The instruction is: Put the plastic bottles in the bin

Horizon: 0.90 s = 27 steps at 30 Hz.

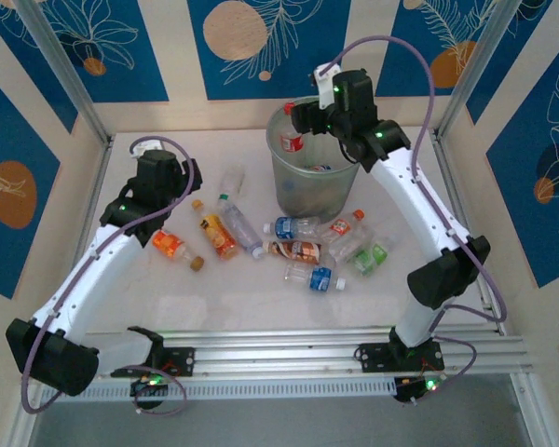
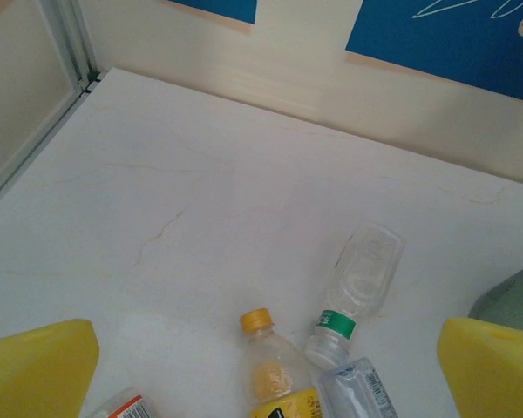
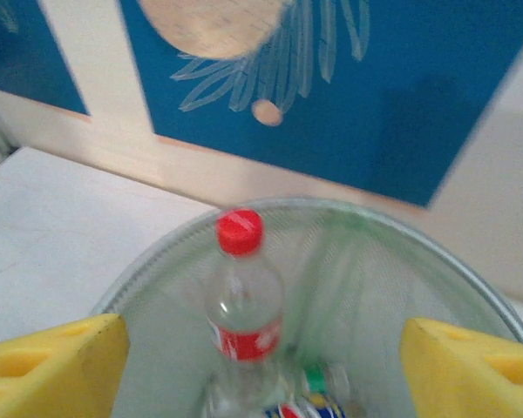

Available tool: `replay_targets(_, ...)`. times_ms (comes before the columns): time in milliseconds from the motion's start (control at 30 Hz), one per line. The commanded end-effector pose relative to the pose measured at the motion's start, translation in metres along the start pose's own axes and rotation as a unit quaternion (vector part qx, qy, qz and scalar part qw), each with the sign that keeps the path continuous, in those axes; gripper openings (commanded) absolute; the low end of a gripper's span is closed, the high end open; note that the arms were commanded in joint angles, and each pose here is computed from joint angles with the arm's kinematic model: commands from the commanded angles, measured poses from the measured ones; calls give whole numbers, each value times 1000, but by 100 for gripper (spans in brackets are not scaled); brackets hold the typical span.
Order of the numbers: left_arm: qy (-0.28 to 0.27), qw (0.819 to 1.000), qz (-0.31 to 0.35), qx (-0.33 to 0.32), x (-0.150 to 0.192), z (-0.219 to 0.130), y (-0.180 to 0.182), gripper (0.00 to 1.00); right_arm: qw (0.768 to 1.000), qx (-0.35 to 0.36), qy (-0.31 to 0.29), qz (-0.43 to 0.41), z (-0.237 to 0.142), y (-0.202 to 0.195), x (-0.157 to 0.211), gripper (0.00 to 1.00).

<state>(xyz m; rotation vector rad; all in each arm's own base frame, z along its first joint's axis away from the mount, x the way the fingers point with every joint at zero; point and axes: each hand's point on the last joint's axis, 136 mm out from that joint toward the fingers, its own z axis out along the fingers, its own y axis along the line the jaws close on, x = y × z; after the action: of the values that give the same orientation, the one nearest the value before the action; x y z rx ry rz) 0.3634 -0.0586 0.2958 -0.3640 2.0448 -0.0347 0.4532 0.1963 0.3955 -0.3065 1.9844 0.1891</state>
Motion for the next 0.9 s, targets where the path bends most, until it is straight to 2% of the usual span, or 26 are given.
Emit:
replay_targets(0, -17, 1000, -15, 11, -16, -12, 1, 99, 987, 109, 87, 85, -52, -39, 45, 80)
replay_targets(233, -9, 1000, -14, 11, -10, -9, 1, 99, 940, 191, 173, 223, -133, -72, 156, 78)
replay_targets(433, -15, 1000, -20, 18, -7, -10, 2, 99, 890, 200, 260, 317, -163, -78, 254, 79)
replay_targets(633, -13, 999, -20, 22, -2, -10, 2, 100, 845, 209, 299, 391, -159, -86, 317, 77)
replay_targets(867, -7, 1000, -14, 19, 0, -6, 1, 99, 802, 167, 327, 471, -122, -85, 365, 75)
